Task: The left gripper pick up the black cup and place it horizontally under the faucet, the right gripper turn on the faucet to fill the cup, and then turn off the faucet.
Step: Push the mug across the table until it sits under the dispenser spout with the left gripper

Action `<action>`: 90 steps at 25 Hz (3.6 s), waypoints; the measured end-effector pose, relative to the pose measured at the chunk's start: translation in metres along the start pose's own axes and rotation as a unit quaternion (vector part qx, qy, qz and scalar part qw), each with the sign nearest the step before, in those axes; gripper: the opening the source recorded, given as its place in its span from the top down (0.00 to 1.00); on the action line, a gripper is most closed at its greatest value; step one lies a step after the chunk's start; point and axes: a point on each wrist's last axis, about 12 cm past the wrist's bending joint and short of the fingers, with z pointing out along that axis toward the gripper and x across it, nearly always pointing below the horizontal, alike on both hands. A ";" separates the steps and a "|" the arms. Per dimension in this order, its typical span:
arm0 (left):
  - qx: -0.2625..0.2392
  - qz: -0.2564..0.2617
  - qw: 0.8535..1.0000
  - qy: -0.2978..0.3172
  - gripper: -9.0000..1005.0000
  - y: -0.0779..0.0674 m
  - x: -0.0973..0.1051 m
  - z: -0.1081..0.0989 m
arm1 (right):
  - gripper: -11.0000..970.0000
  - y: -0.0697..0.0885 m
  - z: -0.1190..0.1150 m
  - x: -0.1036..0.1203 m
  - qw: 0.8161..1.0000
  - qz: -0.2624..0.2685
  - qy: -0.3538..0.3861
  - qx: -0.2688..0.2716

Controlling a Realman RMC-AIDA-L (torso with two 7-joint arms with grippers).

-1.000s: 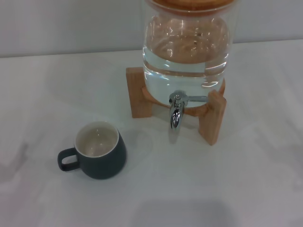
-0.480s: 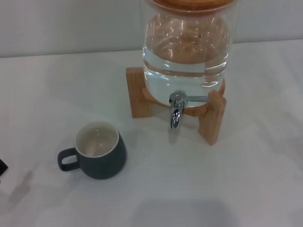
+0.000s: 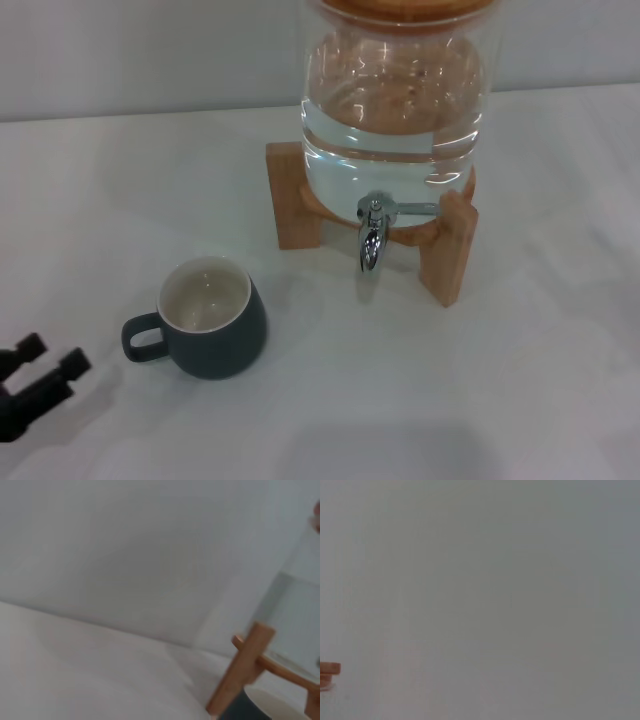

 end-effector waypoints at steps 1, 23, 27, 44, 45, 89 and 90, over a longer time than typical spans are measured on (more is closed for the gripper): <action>0.003 0.002 1.000 0.010 0.12 0.000 0.000 0.004 | 0.13 0.000 0.000 0.000 1.000 0.000 -0.001 0.000; 0.007 0.023 0.995 0.092 0.14 0.008 -0.009 0.053 | 0.13 -0.001 0.003 -0.003 1.000 -0.005 -0.012 0.003; -0.005 0.023 0.996 0.088 0.14 0.012 -0.014 0.056 | 0.13 -0.001 0.003 -0.003 1.000 -0.005 -0.014 0.005; -0.015 0.073 0.994 0.083 0.17 0.017 -0.027 0.080 | 0.13 0.000 0.005 -0.001 1.000 0.000 -0.013 0.006; -0.015 0.075 0.994 0.083 0.17 0.017 -0.026 0.081 | 0.13 0.000 0.005 -0.001 1.000 0.000 -0.013 0.006; -0.030 0.145 0.988 0.048 0.63 0.018 -0.025 0.100 | 0.17 0.003 0.015 0.002 0.999 0.022 -0.021 0.008; -0.030 0.146 0.988 0.049 0.63 0.018 -0.025 0.100 | 0.18 0.003 0.015 0.002 0.999 0.023 -0.022 0.007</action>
